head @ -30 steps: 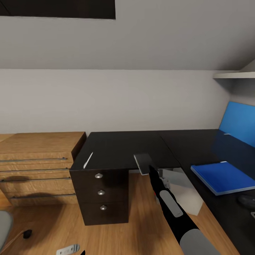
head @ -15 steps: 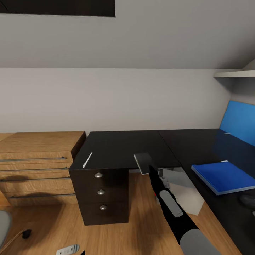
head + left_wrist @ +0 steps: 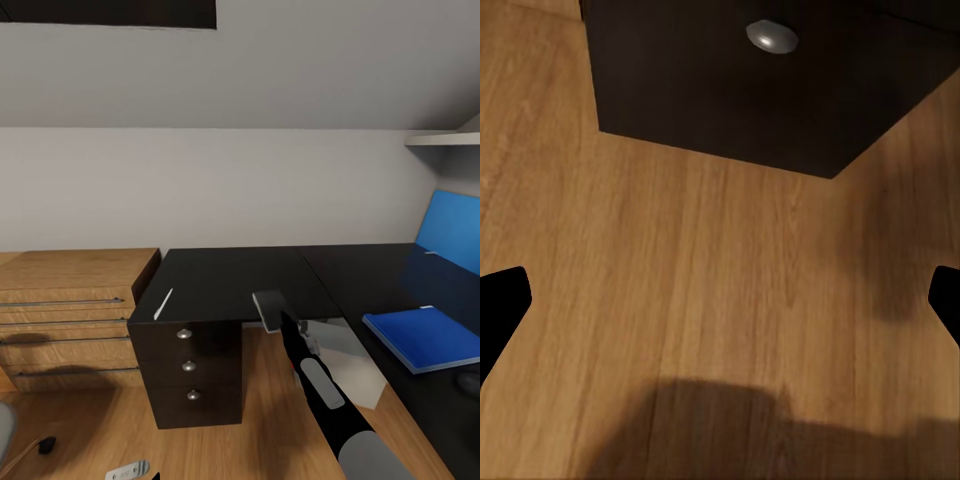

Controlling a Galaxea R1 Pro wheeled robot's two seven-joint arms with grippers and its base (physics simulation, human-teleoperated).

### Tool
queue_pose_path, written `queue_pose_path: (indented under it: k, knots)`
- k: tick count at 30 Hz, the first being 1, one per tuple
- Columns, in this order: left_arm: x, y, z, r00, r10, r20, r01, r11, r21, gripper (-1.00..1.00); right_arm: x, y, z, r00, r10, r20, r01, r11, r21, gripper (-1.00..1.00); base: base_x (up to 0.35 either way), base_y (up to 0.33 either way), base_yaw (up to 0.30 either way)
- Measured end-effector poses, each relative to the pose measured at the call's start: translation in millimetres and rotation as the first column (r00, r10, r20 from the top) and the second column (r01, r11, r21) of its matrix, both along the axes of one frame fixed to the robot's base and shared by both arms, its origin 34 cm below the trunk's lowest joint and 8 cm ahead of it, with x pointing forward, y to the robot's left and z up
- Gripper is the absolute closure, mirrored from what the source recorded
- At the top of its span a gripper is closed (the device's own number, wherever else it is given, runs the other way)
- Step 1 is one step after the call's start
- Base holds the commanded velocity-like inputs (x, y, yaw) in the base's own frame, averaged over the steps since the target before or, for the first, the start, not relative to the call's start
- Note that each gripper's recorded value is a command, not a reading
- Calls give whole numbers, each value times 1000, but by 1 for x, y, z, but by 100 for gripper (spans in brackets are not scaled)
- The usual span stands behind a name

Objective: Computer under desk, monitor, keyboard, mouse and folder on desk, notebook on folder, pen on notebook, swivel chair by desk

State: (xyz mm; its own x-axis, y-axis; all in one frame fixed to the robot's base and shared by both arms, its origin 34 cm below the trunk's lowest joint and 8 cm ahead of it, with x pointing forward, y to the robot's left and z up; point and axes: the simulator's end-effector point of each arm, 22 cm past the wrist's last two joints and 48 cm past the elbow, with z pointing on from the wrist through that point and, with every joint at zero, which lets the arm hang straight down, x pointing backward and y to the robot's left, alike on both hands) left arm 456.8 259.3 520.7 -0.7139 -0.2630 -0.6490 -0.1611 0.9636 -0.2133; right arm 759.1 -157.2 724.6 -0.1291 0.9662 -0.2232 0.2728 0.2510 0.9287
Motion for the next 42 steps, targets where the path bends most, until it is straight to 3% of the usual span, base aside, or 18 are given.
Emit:
queue_pose_path:
  k: [21, 22, 42]
  knots:
    - [-2, 1, -2, 1000, 3, -5, -3, 1000, 2, -100, 0, 0, 0, 1000, 0, 0, 0, 1000, 0, -100, 33, 8, 0]
    - [-2, 1, -2, 1000, 3, -5, -3, 1000, 1, -100, 0, 0, 0, 1000, 0, 0, 0, 1000, 0, 100, 0, 0, 0]
    - [-1, 1, 9, 1000, 5, -7, -5, 1000, 3, -100, 2, 1, 13, 1000, 2, 4, -2, 1000, -1, 100, 0, 0, 0]
